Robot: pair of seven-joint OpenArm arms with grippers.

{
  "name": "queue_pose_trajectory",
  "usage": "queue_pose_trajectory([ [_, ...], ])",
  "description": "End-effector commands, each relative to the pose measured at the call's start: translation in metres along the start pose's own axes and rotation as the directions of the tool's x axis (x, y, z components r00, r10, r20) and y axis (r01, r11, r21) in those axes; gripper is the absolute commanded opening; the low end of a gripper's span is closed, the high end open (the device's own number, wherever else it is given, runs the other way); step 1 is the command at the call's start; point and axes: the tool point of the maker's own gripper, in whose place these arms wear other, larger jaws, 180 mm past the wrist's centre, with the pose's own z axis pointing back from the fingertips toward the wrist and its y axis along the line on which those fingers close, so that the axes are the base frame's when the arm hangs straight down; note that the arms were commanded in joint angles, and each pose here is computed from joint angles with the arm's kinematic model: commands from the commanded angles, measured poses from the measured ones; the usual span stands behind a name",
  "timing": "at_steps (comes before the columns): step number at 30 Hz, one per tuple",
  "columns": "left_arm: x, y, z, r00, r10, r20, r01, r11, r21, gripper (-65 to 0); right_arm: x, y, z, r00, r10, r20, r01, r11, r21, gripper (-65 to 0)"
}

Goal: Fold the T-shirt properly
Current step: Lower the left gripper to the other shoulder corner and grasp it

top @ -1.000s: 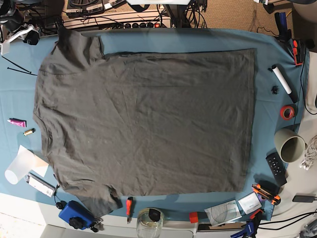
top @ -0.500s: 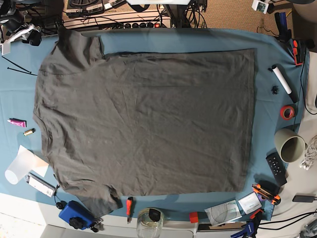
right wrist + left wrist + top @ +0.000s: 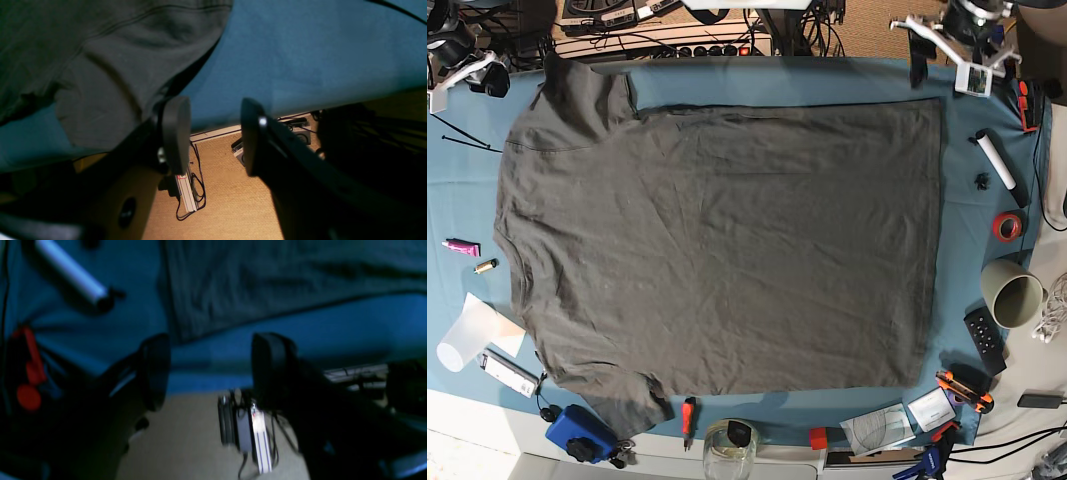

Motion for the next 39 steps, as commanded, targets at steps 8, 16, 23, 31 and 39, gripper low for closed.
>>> queue_pose_trajectory([
  [8,0.024,0.005,-0.014,0.987,0.143,0.078,-0.146,0.989,0.035,-27.0,0.007,-0.001,0.005,1.0,0.022,0.01,-0.022,1.0,-0.001,-39.7],
  [16,-0.001,0.018,-0.04,0.957,0.289,0.032,-0.29,0.955,0.068,-27.0,0.005,-0.001,0.005,1.0,0.02,0.001,-0.02,1.0,-0.003,-39.7],
  [23,-0.03,0.02,-0.066,0.922,0.385,-0.034,-0.383,0.922,0.055,-27.1,0.004,-0.001,0.005,1.0,0.021,-0.001,-0.021,1.0,-0.003,-39.7],
  [31,-0.033,0.012,-0.074,0.905,0.419,-0.074,-0.419,0.908,0.013,-31.8,0.004,-0.001,0.005,1.0,0.02,-0.002,-0.02,1.0,-0.004,-39.7],
  [39,-0.056,0.012,-0.079,0.884,0.448,-0.129,-0.448,0.893,0.032,-35.3,0.003,-0.002,0.005,1.0,0.022,-0.01,-0.022,1.0,-0.009,-39.7],
])
